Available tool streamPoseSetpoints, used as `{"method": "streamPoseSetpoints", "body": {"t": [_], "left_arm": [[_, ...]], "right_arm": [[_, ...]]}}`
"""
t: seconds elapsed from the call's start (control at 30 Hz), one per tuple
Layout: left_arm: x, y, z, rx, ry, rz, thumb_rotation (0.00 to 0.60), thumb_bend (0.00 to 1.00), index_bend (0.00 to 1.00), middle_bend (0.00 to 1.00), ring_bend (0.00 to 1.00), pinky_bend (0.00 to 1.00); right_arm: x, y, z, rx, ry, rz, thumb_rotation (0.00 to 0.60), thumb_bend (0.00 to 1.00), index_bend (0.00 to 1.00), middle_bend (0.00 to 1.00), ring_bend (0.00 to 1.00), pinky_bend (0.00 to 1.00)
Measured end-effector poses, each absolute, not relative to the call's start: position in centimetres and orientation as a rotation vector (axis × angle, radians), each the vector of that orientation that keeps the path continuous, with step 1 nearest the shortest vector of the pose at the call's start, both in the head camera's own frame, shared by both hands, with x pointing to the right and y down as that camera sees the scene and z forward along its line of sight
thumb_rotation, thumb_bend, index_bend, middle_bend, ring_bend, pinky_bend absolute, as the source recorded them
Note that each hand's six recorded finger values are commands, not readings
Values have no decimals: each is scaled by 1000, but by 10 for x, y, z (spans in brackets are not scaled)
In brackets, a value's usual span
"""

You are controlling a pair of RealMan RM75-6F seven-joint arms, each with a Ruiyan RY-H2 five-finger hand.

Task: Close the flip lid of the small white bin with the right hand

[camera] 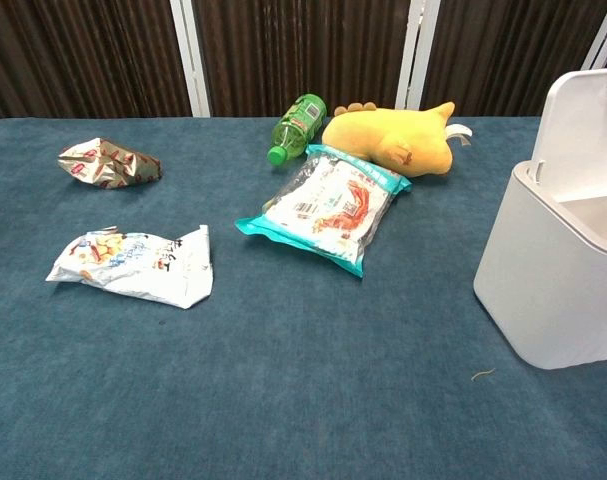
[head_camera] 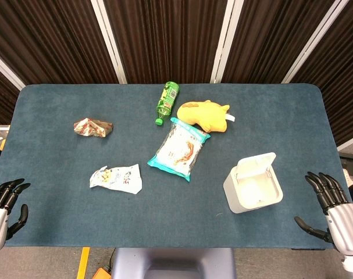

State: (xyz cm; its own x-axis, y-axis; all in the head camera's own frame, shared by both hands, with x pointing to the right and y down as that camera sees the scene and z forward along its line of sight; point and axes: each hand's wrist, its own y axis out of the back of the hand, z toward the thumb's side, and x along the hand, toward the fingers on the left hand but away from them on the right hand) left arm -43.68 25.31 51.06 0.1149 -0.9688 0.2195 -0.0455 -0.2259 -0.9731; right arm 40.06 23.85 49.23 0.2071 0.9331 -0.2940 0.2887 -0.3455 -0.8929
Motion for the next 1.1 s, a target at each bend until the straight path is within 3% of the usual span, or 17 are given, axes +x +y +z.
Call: {"method": "streamPoseSetpoints", "body": {"t": [0.2,0.27,0.33,0.4,0.53,0.77,0.93,1.1], "left_arm": [[-436,254,510,-1465,1056,-1258,600,546,260,219,225,369],[-436,254,510,-1466,1056,-1258,600,546,260,220,225,369],[-436,254,510,-1469,1056,-1258,600,546,259,220,225,369],[-437,254,511,-1469,1057,-1264,600,546,259,220,225,369],[-441,253,507,-1464,1088,-1265,600,547,260,219,226,369],[-442,254,504,-1451,1088,-1257,600,546,260,220,226,368],[-446,254,505,-1452,1088,-1292,600,546,260,220,226,368],[-447,255,503,-1445,1093,-1296,600,546,260,220,226,368]], "right_arm": [[401,240,494,-1794,-1128,1170,600,285,0,166,50,186],[401,240,494,-1797,-1128,1171,600,285,0,185,100,215],[400,241,494,-1803,-1128,1172,600,289,0,301,301,373],[398,240,492,-1793,-1130,1159,600,365,0,525,623,659],[390,237,493,-1764,-1076,1156,600,611,0,692,792,780],[357,218,501,-1799,-932,1239,600,900,0,736,839,803],[341,194,513,-1767,-870,1324,600,992,0,745,852,811],[324,173,525,-1755,-831,1380,600,1000,0,750,856,811]]}}
